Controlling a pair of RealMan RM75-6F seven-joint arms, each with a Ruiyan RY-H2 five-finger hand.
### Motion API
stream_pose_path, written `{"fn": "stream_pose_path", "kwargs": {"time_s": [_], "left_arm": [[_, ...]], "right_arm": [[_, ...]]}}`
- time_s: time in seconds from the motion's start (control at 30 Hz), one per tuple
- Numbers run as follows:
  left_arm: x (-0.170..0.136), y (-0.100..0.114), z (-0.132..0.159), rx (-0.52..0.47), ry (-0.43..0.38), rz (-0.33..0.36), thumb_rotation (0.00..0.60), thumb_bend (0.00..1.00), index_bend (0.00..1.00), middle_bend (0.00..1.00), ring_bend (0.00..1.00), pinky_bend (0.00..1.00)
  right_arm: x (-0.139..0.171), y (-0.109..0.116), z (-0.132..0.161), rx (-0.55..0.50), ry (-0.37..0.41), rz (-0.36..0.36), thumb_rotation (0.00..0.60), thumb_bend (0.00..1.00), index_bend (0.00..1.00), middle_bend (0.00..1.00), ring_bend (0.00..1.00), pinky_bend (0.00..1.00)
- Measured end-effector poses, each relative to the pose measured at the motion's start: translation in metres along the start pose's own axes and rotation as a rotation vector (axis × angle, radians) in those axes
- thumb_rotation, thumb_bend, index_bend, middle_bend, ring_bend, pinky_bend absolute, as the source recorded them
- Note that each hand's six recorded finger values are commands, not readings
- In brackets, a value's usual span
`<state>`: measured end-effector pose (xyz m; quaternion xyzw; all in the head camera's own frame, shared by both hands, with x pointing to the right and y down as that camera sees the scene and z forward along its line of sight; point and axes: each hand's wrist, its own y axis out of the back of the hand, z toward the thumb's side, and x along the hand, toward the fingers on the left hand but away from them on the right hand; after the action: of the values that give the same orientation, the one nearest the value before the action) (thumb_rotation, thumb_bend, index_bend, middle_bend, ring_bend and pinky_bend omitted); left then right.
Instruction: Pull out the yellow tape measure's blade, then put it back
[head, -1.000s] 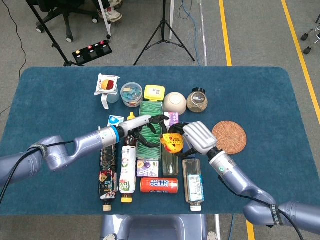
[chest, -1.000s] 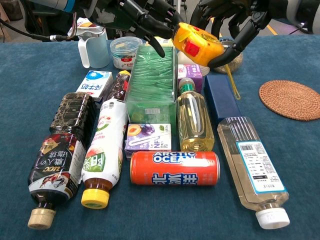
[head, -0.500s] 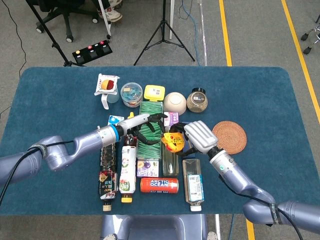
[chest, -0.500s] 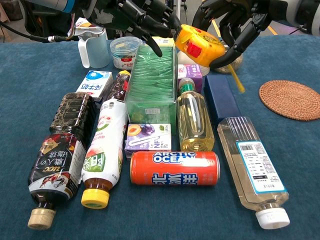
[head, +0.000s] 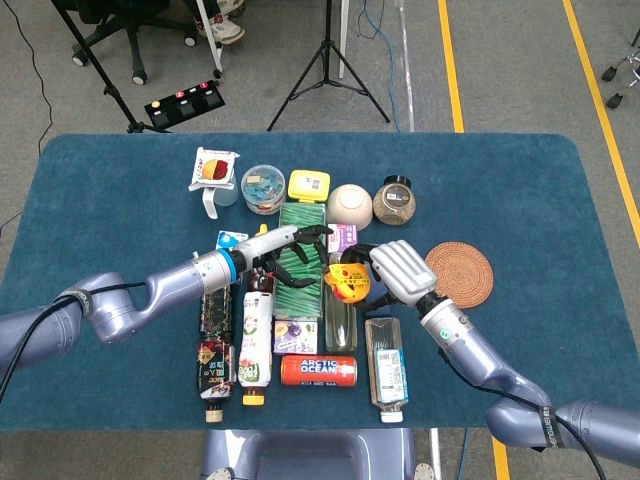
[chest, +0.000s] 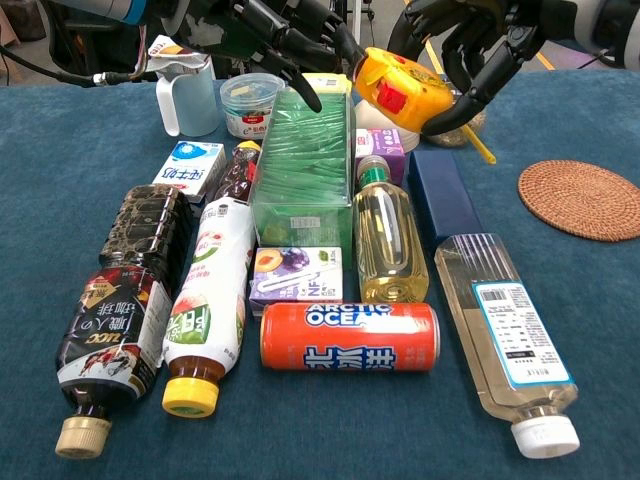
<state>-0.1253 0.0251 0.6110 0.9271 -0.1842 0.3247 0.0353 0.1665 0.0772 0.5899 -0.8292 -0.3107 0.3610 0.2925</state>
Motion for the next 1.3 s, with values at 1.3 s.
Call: {"fn": "stream_pose_path", "kwargs": {"time_s": [1.3], "left_arm": [[-0.001, 0.013, 0.0, -0.001, 0.017, 0.106, 0.6, 0.42, 0.67, 0.15, 0.06, 0.32]], "right_arm": [[0.004, 0.006, -0.005, -0.006, -0.009, -0.007, 0.6, 0.2, 0.61, 0.58, 0.65, 0.69]]}}
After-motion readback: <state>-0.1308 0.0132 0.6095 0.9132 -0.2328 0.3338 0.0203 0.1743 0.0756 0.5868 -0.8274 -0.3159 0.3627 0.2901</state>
